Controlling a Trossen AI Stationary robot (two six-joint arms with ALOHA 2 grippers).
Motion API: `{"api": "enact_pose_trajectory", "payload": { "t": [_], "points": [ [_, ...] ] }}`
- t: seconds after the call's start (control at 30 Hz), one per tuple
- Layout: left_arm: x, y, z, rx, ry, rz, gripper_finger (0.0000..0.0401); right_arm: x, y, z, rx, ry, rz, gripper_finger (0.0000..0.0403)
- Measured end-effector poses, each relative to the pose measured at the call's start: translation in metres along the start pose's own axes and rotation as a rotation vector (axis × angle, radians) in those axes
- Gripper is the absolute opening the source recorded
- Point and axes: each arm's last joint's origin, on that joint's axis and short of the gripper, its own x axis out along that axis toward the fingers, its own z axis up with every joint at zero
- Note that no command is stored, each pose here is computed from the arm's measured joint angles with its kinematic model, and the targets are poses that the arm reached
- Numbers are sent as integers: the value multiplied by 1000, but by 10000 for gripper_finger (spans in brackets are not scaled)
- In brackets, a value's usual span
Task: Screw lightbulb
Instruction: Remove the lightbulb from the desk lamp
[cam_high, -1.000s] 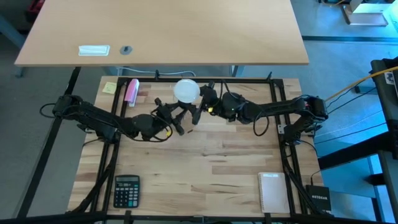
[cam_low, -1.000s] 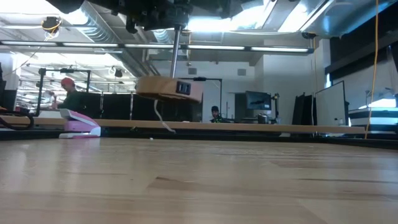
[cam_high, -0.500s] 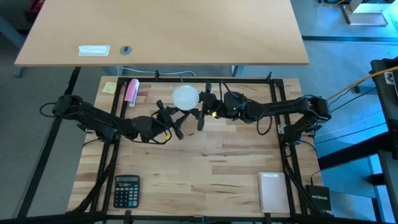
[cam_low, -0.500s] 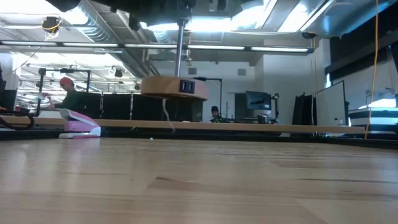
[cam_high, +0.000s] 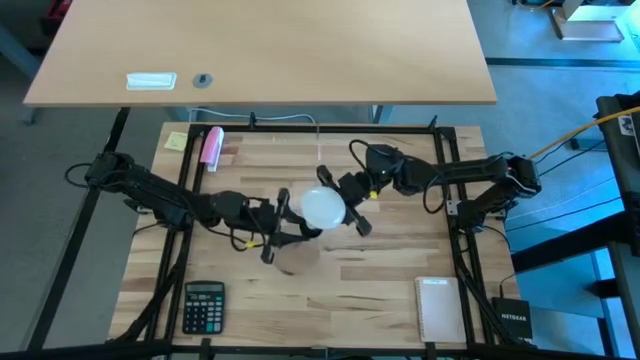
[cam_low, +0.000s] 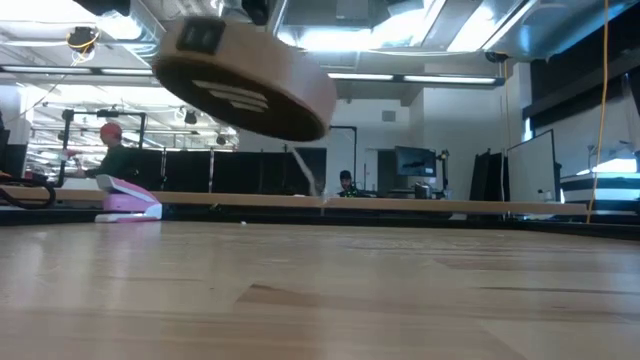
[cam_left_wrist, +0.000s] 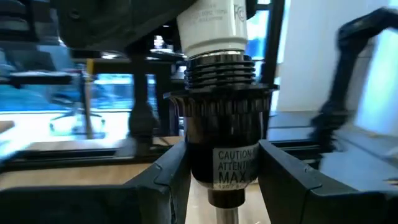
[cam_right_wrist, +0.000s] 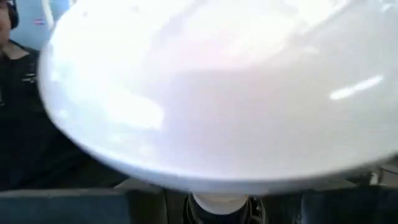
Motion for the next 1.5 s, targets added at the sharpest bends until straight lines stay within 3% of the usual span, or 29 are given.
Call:
{"api": "enact_pose_trajectory", "payload": {
  "t": [0.17,0.43,0.67,0.77,0.97,1.17,1.33,1.5],
  "points": [
    [0,-1,-1,-12,9,-53,135,3,4,-1,-2,4,18,154],
    [0,6,-1,-23,10,-9,135,3,0,-1,29,7,-120,157],
    [0,9,-1,-17,9,104,134,-3,-4,-1,64,41,-240,341],
    [0,10,-1,-14,8,145,133,-12,-1,2,93,105,-350,387],
    [-1,15,-1,33,10,304,133,-38,14,12,87,254,-538,363],
    [-4,22,0,129,36,581,133,-57,22,17,130,336,-718,342],
    [-6,34,7,174,49,788,133,-46,11,13,138,267,-805,339],
    [-7,43,7,181,61,877,133,-24,-11,5,87,111,-899,339]
  ]
}}
